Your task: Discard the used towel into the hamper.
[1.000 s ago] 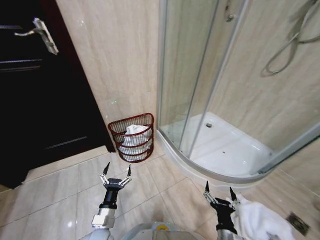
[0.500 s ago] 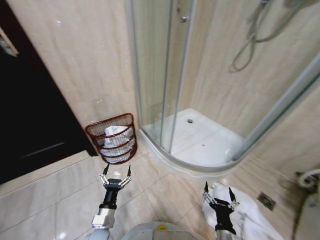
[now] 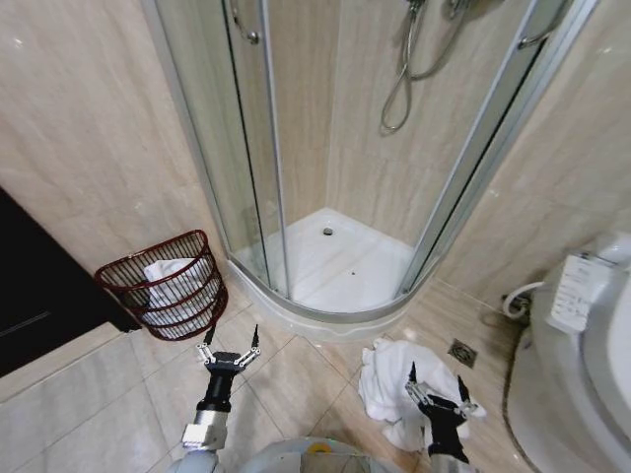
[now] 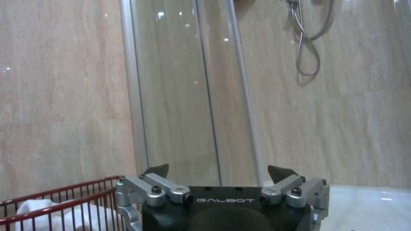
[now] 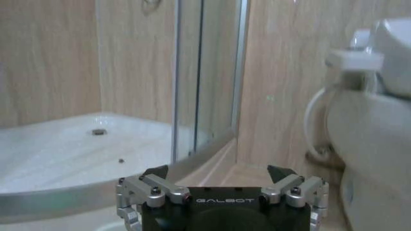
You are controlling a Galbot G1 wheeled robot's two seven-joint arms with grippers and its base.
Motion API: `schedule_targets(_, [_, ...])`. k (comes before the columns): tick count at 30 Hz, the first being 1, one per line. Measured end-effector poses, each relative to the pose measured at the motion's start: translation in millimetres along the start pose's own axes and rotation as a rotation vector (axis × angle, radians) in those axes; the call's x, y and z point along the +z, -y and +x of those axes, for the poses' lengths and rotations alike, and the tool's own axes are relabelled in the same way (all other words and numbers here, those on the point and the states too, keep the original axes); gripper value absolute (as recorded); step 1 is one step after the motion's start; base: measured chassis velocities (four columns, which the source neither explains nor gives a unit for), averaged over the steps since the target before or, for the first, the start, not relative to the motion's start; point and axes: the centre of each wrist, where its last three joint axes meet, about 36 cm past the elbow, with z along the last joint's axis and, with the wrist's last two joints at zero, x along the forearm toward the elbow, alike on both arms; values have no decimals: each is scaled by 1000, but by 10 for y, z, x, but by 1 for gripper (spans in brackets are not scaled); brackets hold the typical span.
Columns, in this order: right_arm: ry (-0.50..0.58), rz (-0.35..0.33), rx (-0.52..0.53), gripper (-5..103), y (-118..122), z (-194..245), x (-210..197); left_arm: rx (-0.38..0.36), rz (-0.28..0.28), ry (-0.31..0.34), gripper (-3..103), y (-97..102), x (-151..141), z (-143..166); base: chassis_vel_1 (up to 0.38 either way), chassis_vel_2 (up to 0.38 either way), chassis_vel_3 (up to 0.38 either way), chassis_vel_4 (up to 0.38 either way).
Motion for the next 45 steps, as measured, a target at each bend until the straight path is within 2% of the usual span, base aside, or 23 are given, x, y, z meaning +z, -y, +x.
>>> schedule_targets(5, [-83, -30, -19, 100, 132, -172, 97, 11, -2, -8, 100, 2, 6, 27, 0, 0, 0, 0])
schedule_targets(13, [-198, -26, -93, 100, 327, -491, 198, 3, -6, -12, 100, -11, 2, 56, 0, 0, 0, 0])
schedule_targets(20, [-330, 13, -156, 100, 516, -861, 304, -17, -11, -12, 100, -44, 1, 98, 0, 0, 0, 0])
schedule_targets(27, [-380, 22, -222, 100, 692, -1272, 413, -26, -11, -12, 100, -66, 14, 94, 0, 0, 0, 0])
schedule_targets(31, [-409, 7, -310, 100, 793, -1471, 396, -28, -12, -12, 100, -72, 25, 88, 0, 0, 0, 0])
schedule_targets(33, [-420, -26, -372, 100, 829, -1594, 406, -29, -13, -12, 100, -81, 30, 79, 0, 0, 0, 0])
schedule_targets(38, [-444, -61, -463, 100, 865, -1667, 458, -33, -15, -10, 100, -99, 34, 45, 0, 0, 0, 0])
schedule_targets(45, [-512, -90, -474, 100, 850, -1674, 617, -33, -17, -10, 100, -108, 31, -2, 0, 0, 0, 0])
